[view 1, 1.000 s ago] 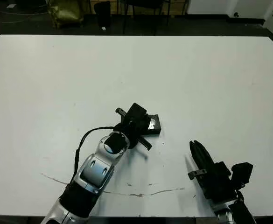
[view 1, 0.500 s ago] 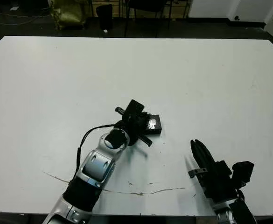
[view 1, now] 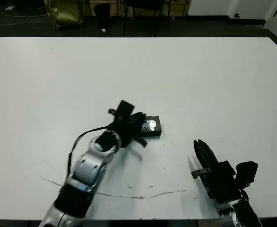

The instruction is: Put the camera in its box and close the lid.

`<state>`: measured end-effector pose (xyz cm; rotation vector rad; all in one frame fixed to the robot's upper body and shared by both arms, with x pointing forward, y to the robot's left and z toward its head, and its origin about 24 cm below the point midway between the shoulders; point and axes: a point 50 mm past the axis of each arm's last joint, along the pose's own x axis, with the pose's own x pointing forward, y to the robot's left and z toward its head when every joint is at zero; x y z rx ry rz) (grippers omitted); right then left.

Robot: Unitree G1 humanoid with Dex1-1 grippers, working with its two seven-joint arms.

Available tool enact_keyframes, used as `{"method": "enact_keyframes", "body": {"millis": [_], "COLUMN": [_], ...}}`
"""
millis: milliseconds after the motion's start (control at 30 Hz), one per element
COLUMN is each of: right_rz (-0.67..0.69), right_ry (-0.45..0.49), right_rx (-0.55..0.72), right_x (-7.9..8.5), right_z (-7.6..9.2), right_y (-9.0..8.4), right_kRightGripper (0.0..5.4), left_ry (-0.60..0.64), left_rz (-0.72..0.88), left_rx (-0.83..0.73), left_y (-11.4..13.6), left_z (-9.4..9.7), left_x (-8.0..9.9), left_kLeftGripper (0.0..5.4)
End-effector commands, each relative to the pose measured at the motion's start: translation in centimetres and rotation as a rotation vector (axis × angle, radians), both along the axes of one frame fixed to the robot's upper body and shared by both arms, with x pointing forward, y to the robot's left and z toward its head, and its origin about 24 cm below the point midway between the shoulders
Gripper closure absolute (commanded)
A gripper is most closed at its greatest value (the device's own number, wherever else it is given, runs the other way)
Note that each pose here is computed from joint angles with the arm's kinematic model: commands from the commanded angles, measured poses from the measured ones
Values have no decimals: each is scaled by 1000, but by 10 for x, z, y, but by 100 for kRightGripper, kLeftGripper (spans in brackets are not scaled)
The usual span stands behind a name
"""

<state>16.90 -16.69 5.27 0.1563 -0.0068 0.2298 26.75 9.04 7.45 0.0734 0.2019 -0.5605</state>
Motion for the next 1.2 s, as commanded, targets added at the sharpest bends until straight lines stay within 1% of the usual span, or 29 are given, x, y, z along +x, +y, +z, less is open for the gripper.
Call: {"method": "enact_keyframes", "body": {"millis": [33,167,233,300,400,500,567,667,733,833,933,1000,1100,1200], "right_rz": [-24,-42,-39,-41,-60,-80,-88,-92,-80,-89,-108,-126,-139,-140], "right_ry": [35,4,-27,-46,-55,-50,-52,-59,-80,-95,-95,-91,-94,-112], "right_rx": [-7,3,5,-4,-19,-50,-48,-45,-34,-22,-31,-43,-58,-67], "right_x": [-3,1,5,9,14,18,21,27,33,40,45,48,51,53], "right_z": [-4,1,5,10,18,25,28,29,29,30,31,31,32,33], "right_y": [-4,-4,-4,-5,-7,-6,-6,-6,-8,-9,-9,-8,-7,-6], "right_kRightGripper": [540,540,540,540,540,540,540,540,540,540,540,540,540,540], "left_ry": [-73,-173,-224,-272,-326,-395,-443,-477,-480,-453,-459,-474,-484,-504], "left_rz": [38,105,153,206,303,426,504,593,632,687,716,730,751,718], "left_rx": [-49,-86,-88,-106,-148,-170,-138,-92,-81,-89,-107,-108,-109,-80], "left_y": [15,36,49,63,81,97,105,114,116,114,111,110,107,107], "left_z": [17,38,47,53,55,50,42,26,16,0,-10,-11,-8,-4], "left_x": [-5,-6,-7,-9,-12,-19,-23,-29,-35,-47,-58,-62,-65,-65], "left_kLeftGripper": [538,538,538,538,538,538,538,538,538,538,538,538,538,538]}}
